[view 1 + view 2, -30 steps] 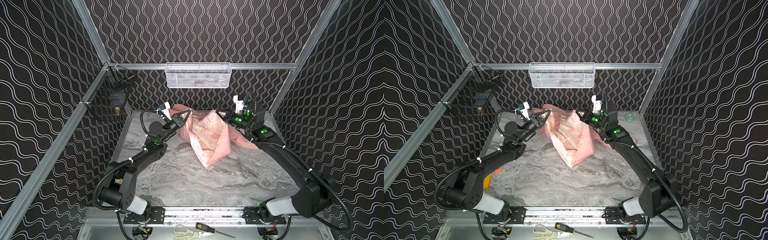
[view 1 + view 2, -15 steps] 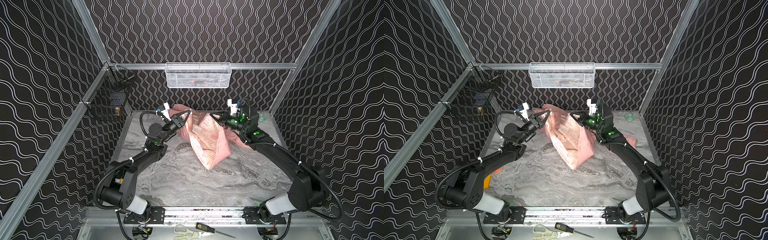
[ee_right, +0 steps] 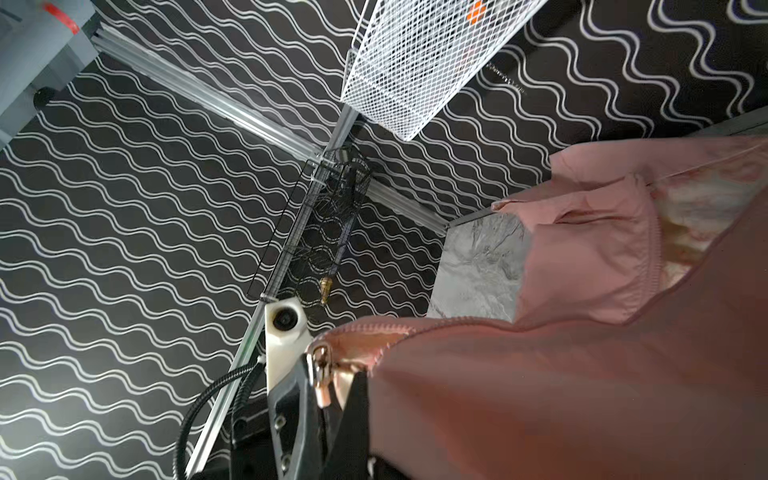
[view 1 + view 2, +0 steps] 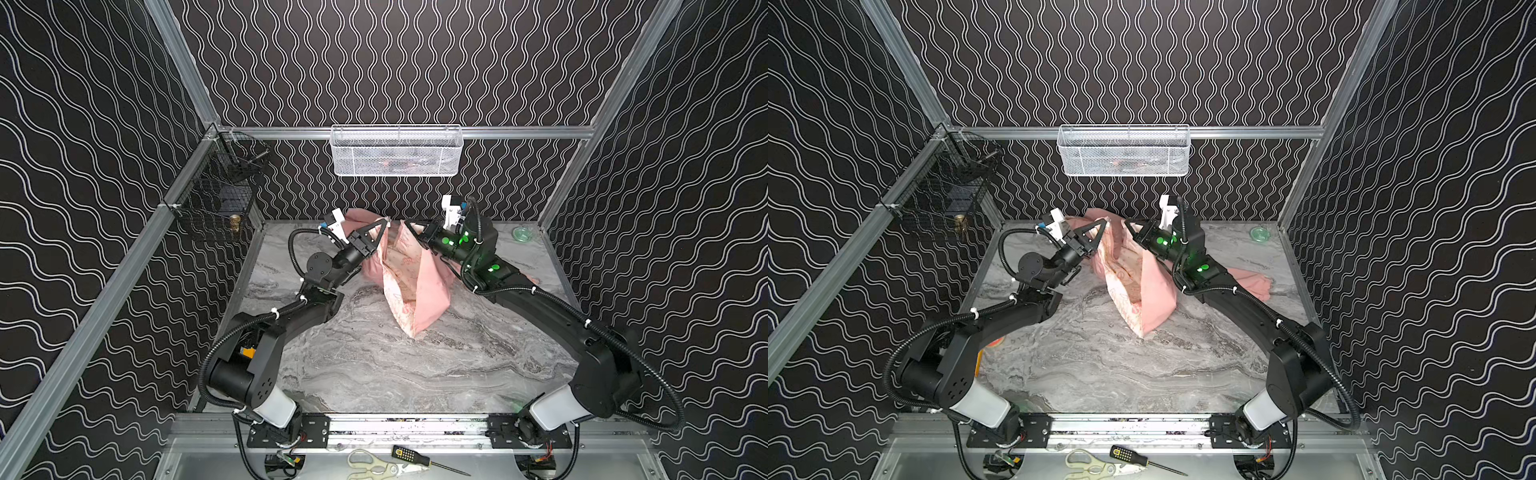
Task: Zip up the jacket
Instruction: 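Raise the held zipper ends upward with both grippers, pulling the jacket taut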
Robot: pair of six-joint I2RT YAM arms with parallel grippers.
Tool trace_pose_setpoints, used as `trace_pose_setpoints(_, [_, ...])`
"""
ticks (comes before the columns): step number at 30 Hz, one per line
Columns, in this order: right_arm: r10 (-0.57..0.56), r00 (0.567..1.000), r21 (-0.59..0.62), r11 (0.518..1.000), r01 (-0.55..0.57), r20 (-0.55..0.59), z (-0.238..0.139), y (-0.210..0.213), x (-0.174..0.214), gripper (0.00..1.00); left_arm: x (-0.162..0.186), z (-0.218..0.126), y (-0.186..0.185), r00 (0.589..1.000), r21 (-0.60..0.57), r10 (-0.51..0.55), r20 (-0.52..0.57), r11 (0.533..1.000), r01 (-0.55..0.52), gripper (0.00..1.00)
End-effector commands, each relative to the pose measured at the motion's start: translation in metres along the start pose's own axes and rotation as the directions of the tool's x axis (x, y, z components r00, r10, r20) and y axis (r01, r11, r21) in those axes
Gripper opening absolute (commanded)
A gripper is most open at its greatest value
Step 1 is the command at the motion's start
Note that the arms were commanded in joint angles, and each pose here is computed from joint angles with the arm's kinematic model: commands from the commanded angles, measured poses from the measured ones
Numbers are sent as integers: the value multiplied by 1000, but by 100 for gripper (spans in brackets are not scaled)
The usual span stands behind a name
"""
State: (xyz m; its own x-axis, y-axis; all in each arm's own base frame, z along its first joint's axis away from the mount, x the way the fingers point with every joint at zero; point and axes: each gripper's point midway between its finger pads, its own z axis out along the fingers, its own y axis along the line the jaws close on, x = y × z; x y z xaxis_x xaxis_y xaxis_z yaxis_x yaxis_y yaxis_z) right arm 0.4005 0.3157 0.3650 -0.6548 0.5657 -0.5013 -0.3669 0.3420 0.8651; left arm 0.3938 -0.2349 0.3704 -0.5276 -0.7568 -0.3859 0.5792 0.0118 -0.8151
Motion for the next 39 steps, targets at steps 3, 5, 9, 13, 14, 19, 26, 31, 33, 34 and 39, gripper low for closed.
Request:
trace_pose_setpoints(3, [-24,992,-40,999,29,127,6,23,-27,0,-13,0,-22,998,91,2,64,996,-8,0])
trace_pose_setpoints(5, [-34,989,-45,998,41,141,8,28,-28,0,-14,1,-22,998,98,-7,67,995,0,0])
trace_pose_setpoints(9, [-52,986,-69,996,63,159,13,35,-29,0,-16,1,-22,997,105,-19,79,994,10,0])
trace_pose_setpoints(13, [-75,985,-94,992,90,155,20,40,-25,0,-14,2,-22,997,103,-23,72,995,16,0])
trace_pose_setpoints(14, [-77,985,-96,991,93,157,21,39,-25,0,-14,2,-22,997,103,-26,75,994,18,0])
trace_pose_setpoints(19, [-78,985,-140,985,101,155,26,44,-21,0,-13,0,-20,996,103,-45,75,994,37,0])
trace_pose_setpoints(26, [-80,984,-179,978,109,160,27,51,-17,0,-13,0,-17,993,115,-82,80,991,72,0])
trace_pose_setpoints(31, [-82,983,-182,977,112,165,28,52,-13,0,-13,1,-18,993,123,-87,79,989,77,0])
trace_pose_setpoints(33, [-80,982,-174,979,110,172,28,50,-14,0,-13,2,-19,993,125,-87,80,989,77,0])
trace_pose_setpoints(34, [-77,982,-169,980,107,175,28,49,-14,0,-14,1,-18,993,122,-87,82,990,76,0])
trace_pose_setpoints(39, [-66,980,-149,984,95,189,28,46,-15,0,-13,0,-21,993,122,-82,83,990,72,0])
